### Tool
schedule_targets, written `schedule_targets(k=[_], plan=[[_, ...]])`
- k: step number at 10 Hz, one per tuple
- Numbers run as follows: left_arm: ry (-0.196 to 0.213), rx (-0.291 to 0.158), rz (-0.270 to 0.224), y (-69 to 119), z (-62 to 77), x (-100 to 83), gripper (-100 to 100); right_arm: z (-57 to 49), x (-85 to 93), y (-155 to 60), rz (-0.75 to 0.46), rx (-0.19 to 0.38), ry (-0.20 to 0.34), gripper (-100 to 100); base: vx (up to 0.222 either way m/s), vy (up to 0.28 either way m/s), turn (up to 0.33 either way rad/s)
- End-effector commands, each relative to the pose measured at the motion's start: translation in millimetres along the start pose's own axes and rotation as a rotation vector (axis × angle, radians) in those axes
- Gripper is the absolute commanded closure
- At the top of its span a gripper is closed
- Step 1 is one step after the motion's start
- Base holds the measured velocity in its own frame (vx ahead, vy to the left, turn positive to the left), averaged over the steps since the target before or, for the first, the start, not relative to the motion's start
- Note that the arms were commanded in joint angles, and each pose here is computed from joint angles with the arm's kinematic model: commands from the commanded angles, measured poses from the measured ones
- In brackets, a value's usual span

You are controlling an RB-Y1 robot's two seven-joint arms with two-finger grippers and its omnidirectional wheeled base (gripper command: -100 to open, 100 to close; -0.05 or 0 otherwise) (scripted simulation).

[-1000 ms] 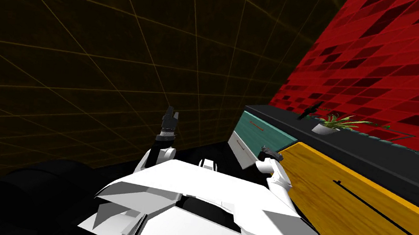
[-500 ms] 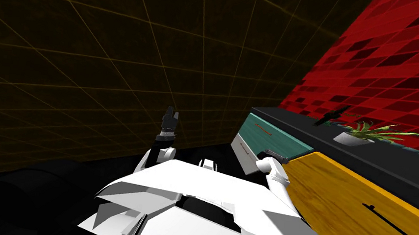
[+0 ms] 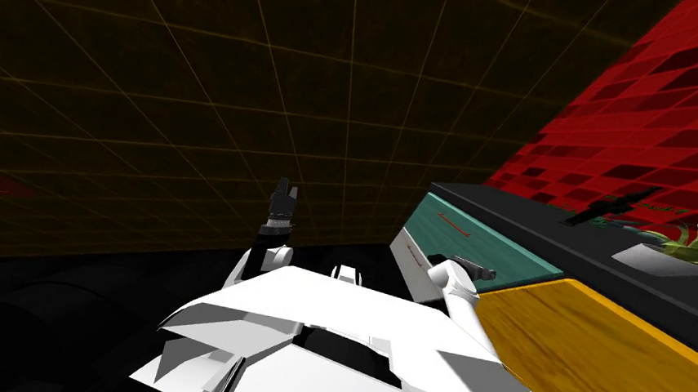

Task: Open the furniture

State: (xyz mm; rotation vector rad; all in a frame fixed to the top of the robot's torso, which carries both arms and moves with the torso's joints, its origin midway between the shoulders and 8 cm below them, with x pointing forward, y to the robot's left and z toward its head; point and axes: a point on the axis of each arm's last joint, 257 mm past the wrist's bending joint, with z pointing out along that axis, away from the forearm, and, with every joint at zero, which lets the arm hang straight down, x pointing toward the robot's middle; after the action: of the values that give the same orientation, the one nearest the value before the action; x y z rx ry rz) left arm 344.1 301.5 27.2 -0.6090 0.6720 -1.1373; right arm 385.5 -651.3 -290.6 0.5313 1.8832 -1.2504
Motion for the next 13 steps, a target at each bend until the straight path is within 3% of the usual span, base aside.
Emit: schedule_targets(k=[1,4,5,6,7,10,12,13], plan=[[0.000,0.000,0.000,0.0,0.0,0.0,0,5.8,5.6,-20.7,-0.090,0.094,0.024,-100,0.011,-0.010,0.283],[0.000,0.000,0.000,0.0,0.0,0.0,0,7.6,7.0,-36.3,-0.149,0.163,0.038,-100,0.012,-0.012,0.124],[0.000,0.000,0.000,0.0,0.0,0.0,0,8.8,9.1,-47.2,-0.192,0.213,0.055,-100,0.010,-0.014,0.131],[0.000,0.000,0.000,0.0,0.0,0.0,0,8.7,7.3,-48.0,-0.198,0.217,0.049,-100,0.009,-0.013,0.126],[0.000,0.000,0.000,0.0,0.0,0.0,0,9.0,8.0,-58.4,-0.239,0.265,0.062,-100,0.012,-0.011,0.195],[0.000,0.000,0.000,0.0,0.0,0.0,0,8.3,5.2,-68.8,-0.285,0.316,0.065,-100,0.009,-0.010,0.120],[0.000,0.000,0.000,0.0,0.0,0.0,0,6.1,2.3,-84.5,-0.351,0.394,0.080,-100,0.008,-0.011,0.179],[0.000,0.000,0.000,0.0,0.0,0.0,0,5.6,0.4,-85.5,-0.357,0.399,0.074,-100,0.008,-0.013,0.082]])
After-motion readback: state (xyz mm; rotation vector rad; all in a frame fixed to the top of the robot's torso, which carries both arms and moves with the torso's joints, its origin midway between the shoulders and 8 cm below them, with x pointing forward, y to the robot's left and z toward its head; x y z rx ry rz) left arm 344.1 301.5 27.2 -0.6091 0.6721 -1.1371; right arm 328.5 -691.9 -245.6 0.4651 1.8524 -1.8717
